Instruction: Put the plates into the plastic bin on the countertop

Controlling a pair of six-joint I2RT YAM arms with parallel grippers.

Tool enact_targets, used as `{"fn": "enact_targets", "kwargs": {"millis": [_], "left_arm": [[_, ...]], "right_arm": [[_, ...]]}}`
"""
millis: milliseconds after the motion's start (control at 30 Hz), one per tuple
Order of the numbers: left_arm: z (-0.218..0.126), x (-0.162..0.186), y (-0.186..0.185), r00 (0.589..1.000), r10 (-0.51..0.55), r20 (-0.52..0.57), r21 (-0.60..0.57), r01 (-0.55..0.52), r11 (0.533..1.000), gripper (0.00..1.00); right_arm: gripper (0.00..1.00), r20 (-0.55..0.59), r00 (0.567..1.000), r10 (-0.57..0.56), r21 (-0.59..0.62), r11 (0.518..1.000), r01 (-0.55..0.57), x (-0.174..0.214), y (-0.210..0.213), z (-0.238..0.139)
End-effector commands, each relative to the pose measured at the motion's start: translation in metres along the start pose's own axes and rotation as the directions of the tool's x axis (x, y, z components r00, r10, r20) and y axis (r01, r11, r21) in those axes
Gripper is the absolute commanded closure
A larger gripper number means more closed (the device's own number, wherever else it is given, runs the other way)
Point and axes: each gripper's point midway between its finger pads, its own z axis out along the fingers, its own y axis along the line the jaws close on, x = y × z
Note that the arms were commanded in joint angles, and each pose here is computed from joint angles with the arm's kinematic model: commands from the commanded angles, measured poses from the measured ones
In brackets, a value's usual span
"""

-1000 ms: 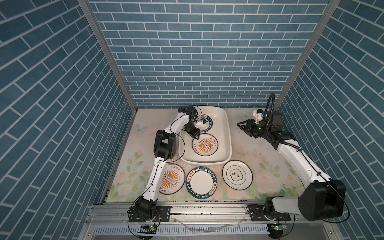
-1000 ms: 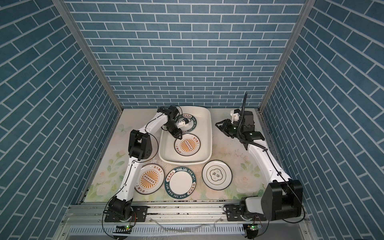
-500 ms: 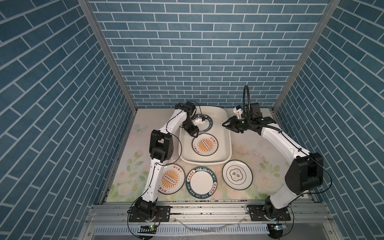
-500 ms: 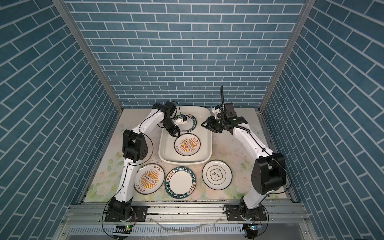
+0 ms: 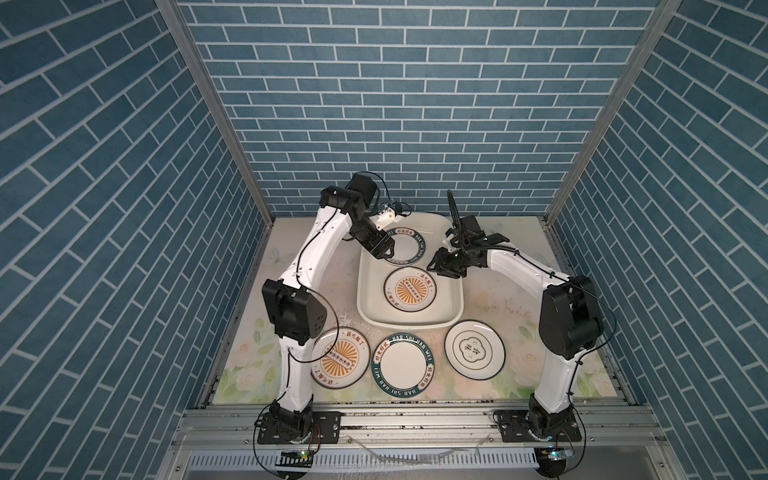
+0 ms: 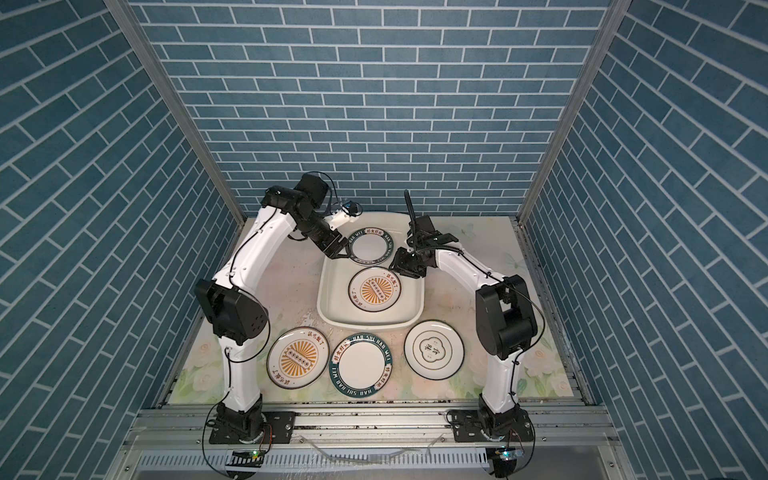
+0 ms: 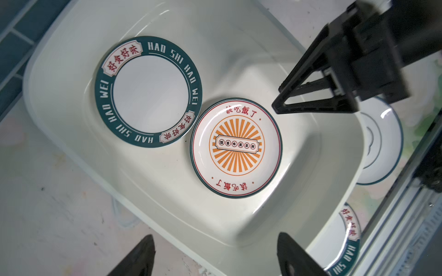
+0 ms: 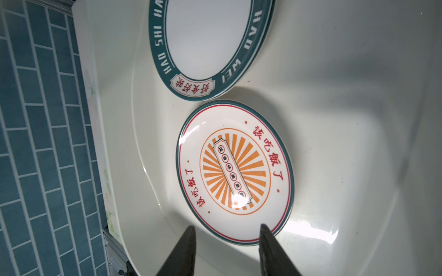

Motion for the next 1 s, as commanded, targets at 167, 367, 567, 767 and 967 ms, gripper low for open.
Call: {"fn": "enact_targets", "kwargs": {"millis": [167, 367, 567, 767, 967], "left_arm": [[-0.076, 0.014, 0.01, 0.946, -0.282, 0.16, 0.102, 0.268, 0.958, 0.06], [-0.095, 0.024, 0.004, 0.925, -0.298, 0.235, 0.115, 0.278, 0.954, 0.03], [-0.105, 0.029, -0.014, 0.917, -0.272, 0.29, 0.139, 0.241, 0.961, 0.0], [-0.105, 0.036, -0.021, 0.921, -0.26, 0.291, 0.142, 0.227, 0.963, 0.0], [-0.103, 0.042, -0.022, 0.924, -0.252, 0.286, 0.131, 0.223, 0.966, 0.0]], "right_arm": [[0.52, 0.03, 0.998, 0.059, 0.106, 0.992, -0.062, -0.015, -0.019, 0.018], [0.52, 0.016, 0.997, 0.077, 0.123, 0.989, -0.079, -0.018, -0.02, 0.036], [0.52, -0.018, 0.997, 0.075, 0.123, 0.99, -0.073, -0.021, -0.021, 0.054], [0.52, -0.026, 0.997, 0.077, 0.129, 0.989, -0.073, -0.025, -0.019, 0.063], [0.52, -0.064, 0.994, 0.09, 0.154, 0.985, -0.079, -0.02, -0.027, 0.082]]}}
